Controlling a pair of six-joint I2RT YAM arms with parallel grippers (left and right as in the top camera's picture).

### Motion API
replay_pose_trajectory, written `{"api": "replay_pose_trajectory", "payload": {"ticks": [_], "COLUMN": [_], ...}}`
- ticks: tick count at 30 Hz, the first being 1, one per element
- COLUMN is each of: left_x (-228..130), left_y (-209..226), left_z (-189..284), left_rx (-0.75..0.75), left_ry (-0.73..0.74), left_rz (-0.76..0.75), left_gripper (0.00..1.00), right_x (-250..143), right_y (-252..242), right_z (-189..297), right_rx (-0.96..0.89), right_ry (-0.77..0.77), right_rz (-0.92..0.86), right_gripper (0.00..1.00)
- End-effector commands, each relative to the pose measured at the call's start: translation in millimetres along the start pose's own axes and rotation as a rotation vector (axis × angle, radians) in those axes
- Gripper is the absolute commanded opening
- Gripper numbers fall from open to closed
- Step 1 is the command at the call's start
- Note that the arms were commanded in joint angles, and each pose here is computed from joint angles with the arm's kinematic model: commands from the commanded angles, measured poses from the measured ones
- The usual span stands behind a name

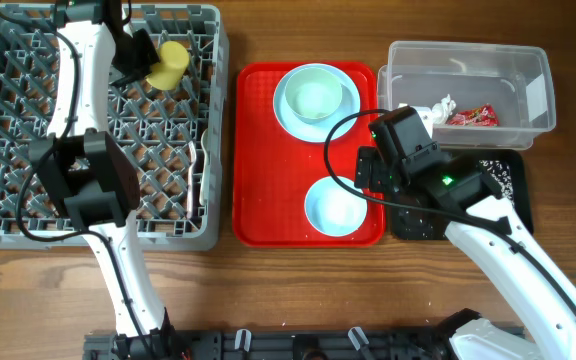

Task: Sort waste into correct bins and load items into the dishwasher rack
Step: 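Lower the cup upright into the rack and open the left gripper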

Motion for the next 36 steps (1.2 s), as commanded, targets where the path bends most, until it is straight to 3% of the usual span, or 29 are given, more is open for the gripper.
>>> {"api": "replay_pose_trajectory", "payload": {"ticks": [1,7,10,21,31,36], "left_x": [0.4,-2.5,-11.3,-48.0,-34.5,-24.7], "left_y": [1.2,-18.4,-28.6,-85.9,-61.5,-43.4], "left_z": [-1.8,96.6,117.3,74.2,11.8,11.6], "left_rx": [-0.001,-0.213,-0.255,-0.246,0.089,0.117], "left_ry": [0.002,-0.153,-0.181,-0.113,-0.176,-0.16], "left_rz": [0.008,-0.02,-0.03,-0.158,-0.138,-0.099], "left_gripper": [0.04,0.04,0.04,0.04,0.04,0.04], "right_x": [3.4,3.4,3.4,3.4,3.4,3.4], "right_y": [-2.4,-2.4,-2.4,-2.4,-2.4,-2.4], "right_z": [2.0,2.0,2.0,2.0,2.0,2.0], "right_rx": [-0.021,-0.021,-0.021,-0.021,-0.021,-0.021], "right_ry": [-0.015,-0.015,-0.015,-0.015,-0.015,-0.015], "right_rz": [-0.006,-0.006,-0.006,-0.006,-0.006,-0.006], "right_gripper": [1.0,1.0,1.0,1.0,1.0,1.0]}}
Point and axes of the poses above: each gripper's point midway between its finger pads, its own z axis back along the fingers, its own y axis along the line the jaws close on, x = y × z, the point moved 9 cm from there along z, back along the fingers, and after that the axes turned 14 degrees about z, right-handed, at the moved point
